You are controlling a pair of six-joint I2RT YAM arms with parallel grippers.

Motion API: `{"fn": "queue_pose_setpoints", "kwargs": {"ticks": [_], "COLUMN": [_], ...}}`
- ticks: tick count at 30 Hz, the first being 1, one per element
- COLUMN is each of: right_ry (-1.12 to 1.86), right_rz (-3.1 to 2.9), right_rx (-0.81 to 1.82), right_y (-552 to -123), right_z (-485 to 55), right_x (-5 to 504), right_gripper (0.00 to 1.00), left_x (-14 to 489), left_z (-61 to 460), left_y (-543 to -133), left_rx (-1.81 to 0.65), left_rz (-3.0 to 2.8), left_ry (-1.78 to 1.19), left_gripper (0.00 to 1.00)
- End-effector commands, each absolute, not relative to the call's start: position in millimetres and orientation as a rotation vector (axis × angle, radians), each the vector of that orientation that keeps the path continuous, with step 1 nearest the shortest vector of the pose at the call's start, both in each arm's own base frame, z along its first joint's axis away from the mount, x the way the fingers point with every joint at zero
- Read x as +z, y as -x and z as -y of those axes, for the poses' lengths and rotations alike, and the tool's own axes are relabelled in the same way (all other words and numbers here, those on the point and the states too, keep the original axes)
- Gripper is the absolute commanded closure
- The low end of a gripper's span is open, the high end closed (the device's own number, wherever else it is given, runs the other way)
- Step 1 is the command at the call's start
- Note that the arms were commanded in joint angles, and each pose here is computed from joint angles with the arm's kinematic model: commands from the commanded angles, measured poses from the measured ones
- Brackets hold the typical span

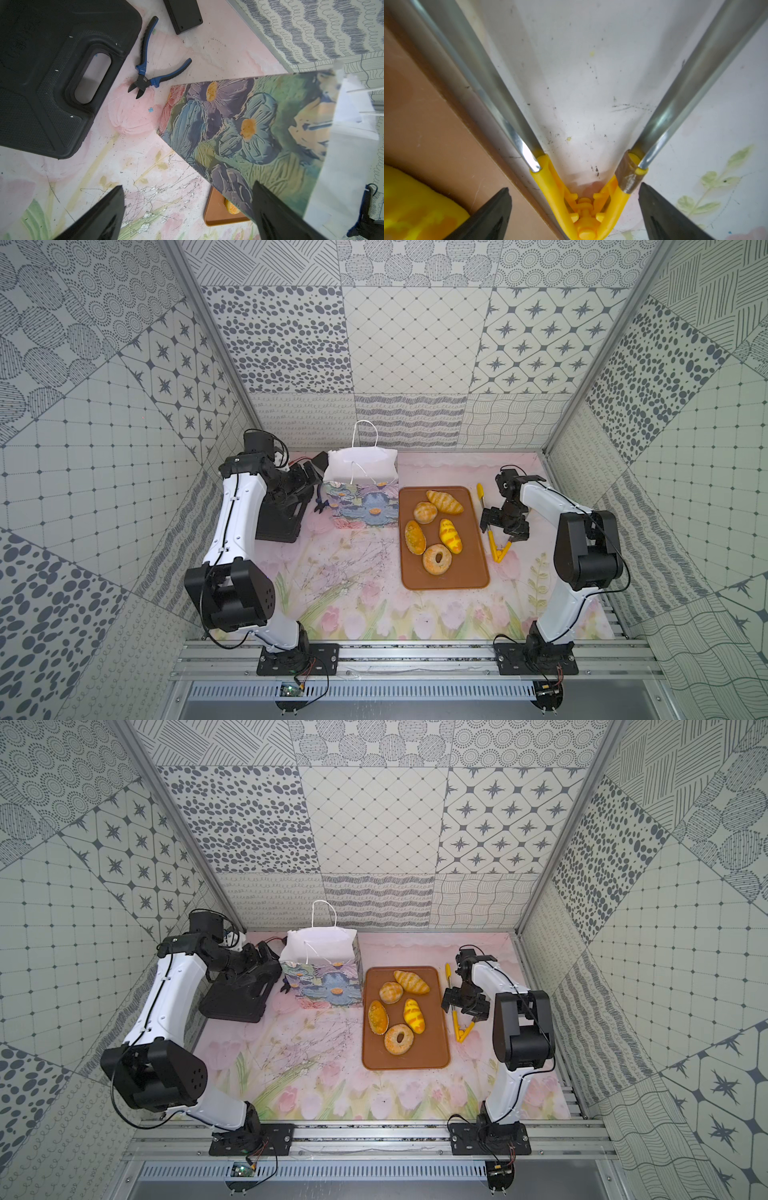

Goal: Pack bread into a paper bag
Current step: Pick up the clamp from the center of the board.

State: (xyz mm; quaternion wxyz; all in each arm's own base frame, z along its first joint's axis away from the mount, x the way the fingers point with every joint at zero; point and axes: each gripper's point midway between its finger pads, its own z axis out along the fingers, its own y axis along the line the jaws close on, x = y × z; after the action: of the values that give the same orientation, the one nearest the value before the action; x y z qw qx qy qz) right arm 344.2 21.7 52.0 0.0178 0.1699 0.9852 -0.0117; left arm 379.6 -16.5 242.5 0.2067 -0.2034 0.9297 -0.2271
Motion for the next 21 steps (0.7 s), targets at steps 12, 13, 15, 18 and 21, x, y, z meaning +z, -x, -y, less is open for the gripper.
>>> {"fn": "queue_pose_setpoints", "kwargs": {"ticks": [12, 13, 15, 18, 21], "right_ry": [-0.581, -0.579, -0.569, -0.561, -0.565], "right_rz": [-3.06, -3.056, -3.066, -3.086, -3.1], "right_rx": [0.015, 0.008, 0.005, -0.011, -0.02], "right_y": [-344, -345, -346, -348, -349], "right_z": [-17, -16, -16, -15, -14], "right_x": [46, 47, 46, 41, 37], "right_gripper": [0.0, 0.0, 0.0, 0.0, 0.0], "left_x": [247, 248, 248, 249, 248], "left_z": [15, 15, 15, 15, 14], "left_y": [-385, -385, -384, -383, -382], "left_rx": [-0.655, -0.654, -0.654, -0.652, -0.641], "left_rz": [-2.57, -2.569, -2.569, -2.57, -2.573], "left_ry": [0.542, 0.54, 0.541, 0.538, 0.536], "left_gripper": [0.02, 0.01, 0.02, 0.02, 0.02]}}
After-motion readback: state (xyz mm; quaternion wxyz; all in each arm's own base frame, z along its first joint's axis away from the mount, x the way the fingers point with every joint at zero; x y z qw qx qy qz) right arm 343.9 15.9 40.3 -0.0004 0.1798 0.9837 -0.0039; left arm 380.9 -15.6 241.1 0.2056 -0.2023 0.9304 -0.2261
